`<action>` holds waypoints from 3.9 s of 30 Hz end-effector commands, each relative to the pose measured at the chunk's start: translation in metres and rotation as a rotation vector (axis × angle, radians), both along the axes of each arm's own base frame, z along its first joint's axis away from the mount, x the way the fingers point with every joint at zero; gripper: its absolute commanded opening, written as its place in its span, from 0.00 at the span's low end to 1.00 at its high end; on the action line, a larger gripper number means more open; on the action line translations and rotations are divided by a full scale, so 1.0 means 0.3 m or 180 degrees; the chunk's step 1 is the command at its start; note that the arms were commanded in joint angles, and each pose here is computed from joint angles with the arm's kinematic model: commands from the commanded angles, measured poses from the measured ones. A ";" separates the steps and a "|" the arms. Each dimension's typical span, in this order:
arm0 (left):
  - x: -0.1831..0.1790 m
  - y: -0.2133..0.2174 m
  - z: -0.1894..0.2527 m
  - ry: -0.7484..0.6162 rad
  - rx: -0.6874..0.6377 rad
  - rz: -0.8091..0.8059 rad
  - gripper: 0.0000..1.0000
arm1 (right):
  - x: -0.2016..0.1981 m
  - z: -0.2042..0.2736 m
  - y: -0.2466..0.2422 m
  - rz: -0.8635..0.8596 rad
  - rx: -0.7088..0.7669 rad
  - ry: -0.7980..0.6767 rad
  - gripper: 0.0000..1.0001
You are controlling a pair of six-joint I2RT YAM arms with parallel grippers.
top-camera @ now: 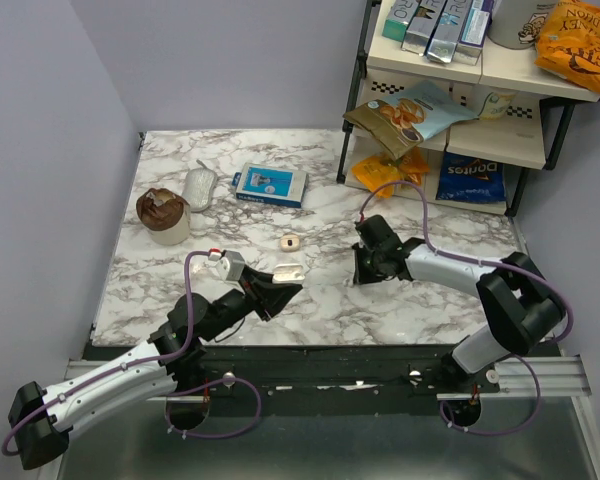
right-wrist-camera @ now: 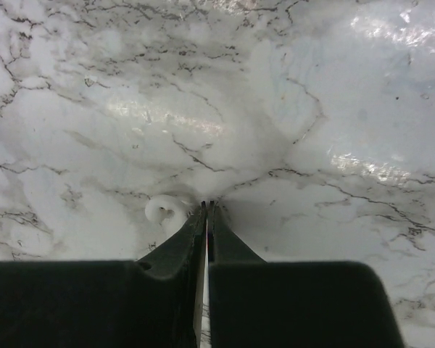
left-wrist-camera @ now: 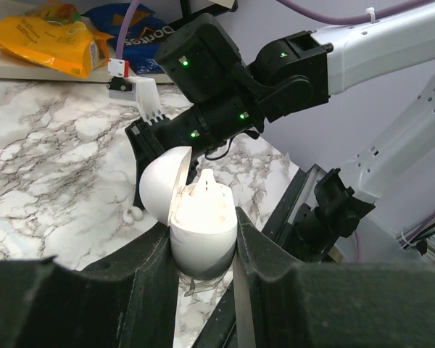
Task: Insert the wireless bluetooth earbuds into the charging case
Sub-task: Adjust the earbud at the center of the board, then pick up the earbud from the center of the board.
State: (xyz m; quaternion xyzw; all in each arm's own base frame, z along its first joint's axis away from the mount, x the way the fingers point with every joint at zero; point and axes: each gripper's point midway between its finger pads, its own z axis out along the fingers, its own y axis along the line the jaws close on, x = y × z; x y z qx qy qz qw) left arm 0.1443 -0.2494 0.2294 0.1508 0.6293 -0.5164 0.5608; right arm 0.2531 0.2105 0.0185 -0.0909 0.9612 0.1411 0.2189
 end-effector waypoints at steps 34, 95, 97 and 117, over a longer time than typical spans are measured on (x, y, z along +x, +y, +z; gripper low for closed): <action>0.002 0.012 -0.004 0.0052 -0.0064 0.0078 0.00 | -0.188 0.155 0.162 0.1642 -0.0159 -0.0435 0.46; 0.008 0.021 -0.027 0.0060 0.0020 0.0135 0.00 | -0.083 0.015 0.126 0.1108 -0.0440 -0.0200 0.22; 0.008 0.021 -0.029 0.0059 0.0027 0.0136 0.00 | -0.083 0.014 0.121 0.1088 -0.0449 -0.0186 0.22; 0.008 0.018 -0.028 0.0060 0.0014 0.0125 0.00 | -0.066 -0.003 0.077 0.0841 -0.0471 -0.0089 0.04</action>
